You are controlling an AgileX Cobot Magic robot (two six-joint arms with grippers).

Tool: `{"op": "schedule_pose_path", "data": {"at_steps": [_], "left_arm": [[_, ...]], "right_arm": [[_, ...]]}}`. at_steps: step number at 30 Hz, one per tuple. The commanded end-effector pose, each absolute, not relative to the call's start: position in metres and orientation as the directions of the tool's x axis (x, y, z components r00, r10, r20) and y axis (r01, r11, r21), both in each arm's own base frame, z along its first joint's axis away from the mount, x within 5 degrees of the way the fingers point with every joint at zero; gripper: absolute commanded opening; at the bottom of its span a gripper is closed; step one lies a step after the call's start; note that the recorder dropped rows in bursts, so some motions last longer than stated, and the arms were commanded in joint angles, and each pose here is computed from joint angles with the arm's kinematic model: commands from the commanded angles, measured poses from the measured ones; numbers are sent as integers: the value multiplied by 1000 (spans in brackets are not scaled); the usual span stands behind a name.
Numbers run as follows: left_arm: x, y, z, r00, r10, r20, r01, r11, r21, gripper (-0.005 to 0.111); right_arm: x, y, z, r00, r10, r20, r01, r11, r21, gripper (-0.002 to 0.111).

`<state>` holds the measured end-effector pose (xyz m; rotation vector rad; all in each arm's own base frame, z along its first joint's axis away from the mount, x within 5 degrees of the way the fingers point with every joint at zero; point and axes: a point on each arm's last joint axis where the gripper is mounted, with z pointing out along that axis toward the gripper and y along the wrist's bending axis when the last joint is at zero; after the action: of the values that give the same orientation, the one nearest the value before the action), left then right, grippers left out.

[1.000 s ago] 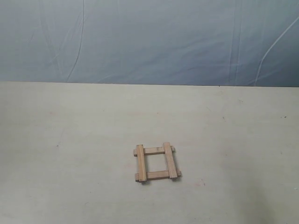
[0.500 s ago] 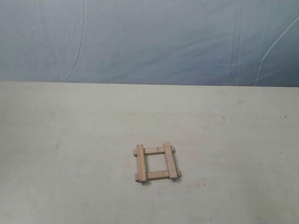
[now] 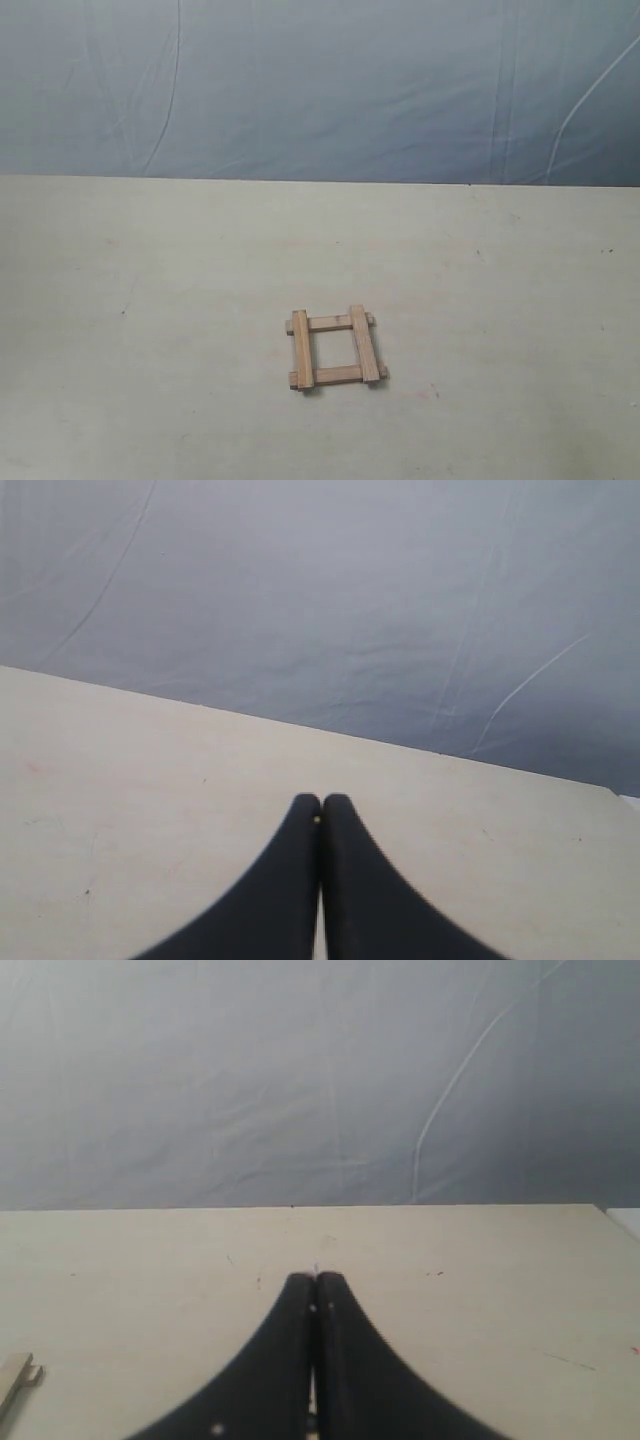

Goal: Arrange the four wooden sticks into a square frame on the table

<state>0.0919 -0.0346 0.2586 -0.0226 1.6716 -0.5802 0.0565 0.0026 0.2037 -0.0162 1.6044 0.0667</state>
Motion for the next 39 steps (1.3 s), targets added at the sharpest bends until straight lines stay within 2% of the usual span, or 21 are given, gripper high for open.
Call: {"op": "schedule_pose_path", "data": {"at_steps": [1,16,19,22,29,32,39], "left_arm": [[91,-35,258,-195,-338,-921,316,867,-385,0],[91,-35,258,-195,-338,-921,316,867,-385,0],[91,-35,258,-194,-337,-921,316,868,-384,0],[91,-35,258,-194,-337,-921,316,868,-384,0],[91,-35,258,-193,-334,-922,317,869,-381,0],[90,-33,257,-169,-275,-946,308,898,-316,0],[74,-18,253,-52,-362,-931,221,905,-364,0]], "right_arm": [[56,2,202,-38,10,-999,-46,999,12,-1],[56,2,203,-25,24,-999,-49,998,25,-1],[56,4,195,-118,119,-986,-47,991,125,-1],[54,4,185,-234,130,-964,-35,989,142,-1],[54,4,185,-225,131,-966,-36,989,142,-1],[54,4,186,-220,131,-967,-37,989,143,-1],[56,4,197,-102,139,-985,-51,988,145,-1]]}}
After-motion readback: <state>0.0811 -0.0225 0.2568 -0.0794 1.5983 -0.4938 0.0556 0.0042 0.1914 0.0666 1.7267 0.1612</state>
